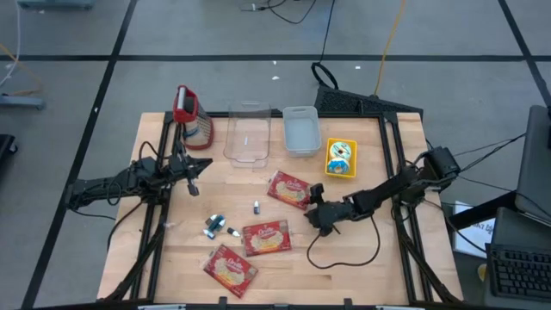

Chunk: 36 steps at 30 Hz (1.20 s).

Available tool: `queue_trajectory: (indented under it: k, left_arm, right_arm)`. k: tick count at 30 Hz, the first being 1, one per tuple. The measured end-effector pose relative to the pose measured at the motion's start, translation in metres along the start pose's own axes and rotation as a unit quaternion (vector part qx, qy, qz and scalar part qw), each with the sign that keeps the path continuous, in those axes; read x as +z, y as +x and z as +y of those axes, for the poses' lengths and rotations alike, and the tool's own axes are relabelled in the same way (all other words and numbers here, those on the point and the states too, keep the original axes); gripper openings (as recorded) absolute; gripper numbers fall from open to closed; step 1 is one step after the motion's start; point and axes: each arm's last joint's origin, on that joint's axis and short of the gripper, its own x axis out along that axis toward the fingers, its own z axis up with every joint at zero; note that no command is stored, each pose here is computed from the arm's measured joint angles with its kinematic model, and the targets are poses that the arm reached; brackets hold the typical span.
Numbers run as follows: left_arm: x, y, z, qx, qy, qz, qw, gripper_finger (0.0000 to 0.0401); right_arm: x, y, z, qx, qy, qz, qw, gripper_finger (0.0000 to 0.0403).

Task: Pick & Place Food Item
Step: Put the top popcorn bag into the gray bin

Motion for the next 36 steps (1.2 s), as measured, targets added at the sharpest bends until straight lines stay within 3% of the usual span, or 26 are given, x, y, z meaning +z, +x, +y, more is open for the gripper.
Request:
queue_trajectory:
  k: [7, 15, 29, 36]
  left_arm:
    - [0.000, 0.000, 0.000, 0.000, 0.000, 0.000, 1.000, 0.0024]
    - [0.000, 0.000, 0.000, 0.000, 0.000, 0.000, 1.000, 0.0024]
    - [0.000, 0.000, 0.000, 0.000, 0.000, 0.000, 1.000, 0.0024]
    - [0.000, 0.000, 0.000, 0.000, 0.000, 0.000, 1.000, 0.0024]
  right_arm:
    - [-0.003, 0.002, -0.001, -0.043, -0.004, 0.019, 0.999, 0.0190]
    - [-0.003, -0.008, 0.002, -0.035, -0.031, 0.033, 0.998, 0.0148]
    - [-0.010, -0.010, 0.002, -0.027, -0.023, 0.068, 0.997, 0.0131]
    - [-0.011, -0.010, 0.003, -0.023, -0.008, 0.074, 0.997, 0.0080]
